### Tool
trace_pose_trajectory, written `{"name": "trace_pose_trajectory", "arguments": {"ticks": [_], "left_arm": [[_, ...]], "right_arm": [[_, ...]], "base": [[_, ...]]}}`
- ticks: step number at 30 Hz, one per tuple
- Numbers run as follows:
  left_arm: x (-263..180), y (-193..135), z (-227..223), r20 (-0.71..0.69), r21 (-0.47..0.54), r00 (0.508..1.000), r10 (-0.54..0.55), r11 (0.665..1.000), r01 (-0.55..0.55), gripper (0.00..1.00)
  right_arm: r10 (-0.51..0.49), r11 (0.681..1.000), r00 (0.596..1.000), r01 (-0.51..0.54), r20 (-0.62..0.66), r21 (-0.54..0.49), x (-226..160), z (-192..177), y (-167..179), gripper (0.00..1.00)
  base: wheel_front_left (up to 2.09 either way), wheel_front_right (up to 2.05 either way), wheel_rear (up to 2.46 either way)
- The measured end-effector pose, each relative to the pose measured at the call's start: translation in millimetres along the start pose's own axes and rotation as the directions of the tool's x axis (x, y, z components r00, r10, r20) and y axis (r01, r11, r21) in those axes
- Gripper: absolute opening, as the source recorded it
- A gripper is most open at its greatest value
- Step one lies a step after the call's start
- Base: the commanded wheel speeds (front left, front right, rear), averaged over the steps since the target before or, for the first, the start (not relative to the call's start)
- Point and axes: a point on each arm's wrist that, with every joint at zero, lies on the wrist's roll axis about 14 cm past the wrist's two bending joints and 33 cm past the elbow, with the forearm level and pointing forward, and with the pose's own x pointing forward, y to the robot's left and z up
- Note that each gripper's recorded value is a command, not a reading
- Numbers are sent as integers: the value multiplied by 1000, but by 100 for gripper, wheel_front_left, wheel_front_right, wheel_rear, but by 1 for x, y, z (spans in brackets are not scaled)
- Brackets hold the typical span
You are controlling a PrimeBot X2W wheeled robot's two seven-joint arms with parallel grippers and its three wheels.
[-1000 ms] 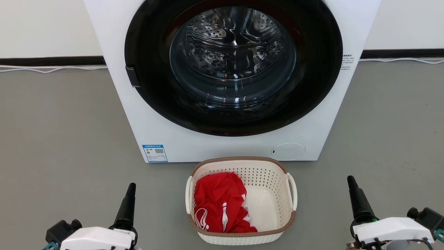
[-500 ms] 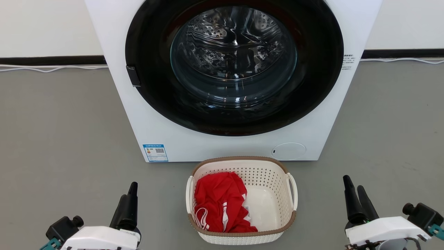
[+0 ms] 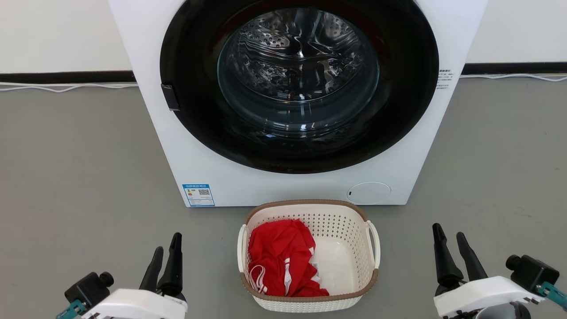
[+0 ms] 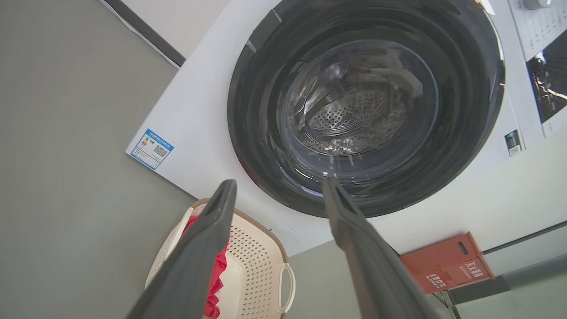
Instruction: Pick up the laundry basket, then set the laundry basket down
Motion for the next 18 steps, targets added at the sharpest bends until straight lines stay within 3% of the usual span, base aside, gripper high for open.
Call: {"name": "trace_pose_trajectory", "arguments": {"ticks": [8, 9, 18], "left_arm": [[-3, 0, -1, 7, 95, 1000, -9, 995, 8, 100], [-3, -4, -1, 9, 158, 1000, -25, 987, 23, 100], [-3, -8, -1, 12, 262, 999, -46, 964, 41, 100]], "right_arm": [[17, 993, 1000, -16, 9, -120, 0, 1, 3, 100], [28, 982, 1000, -25, 10, -187, 0, 1, 5, 100], [46, 957, 999, -41, 12, -289, -1, 0, 7, 100]], "base": [[0, 0, 0], [0, 0, 0], [0, 0, 0]]}}
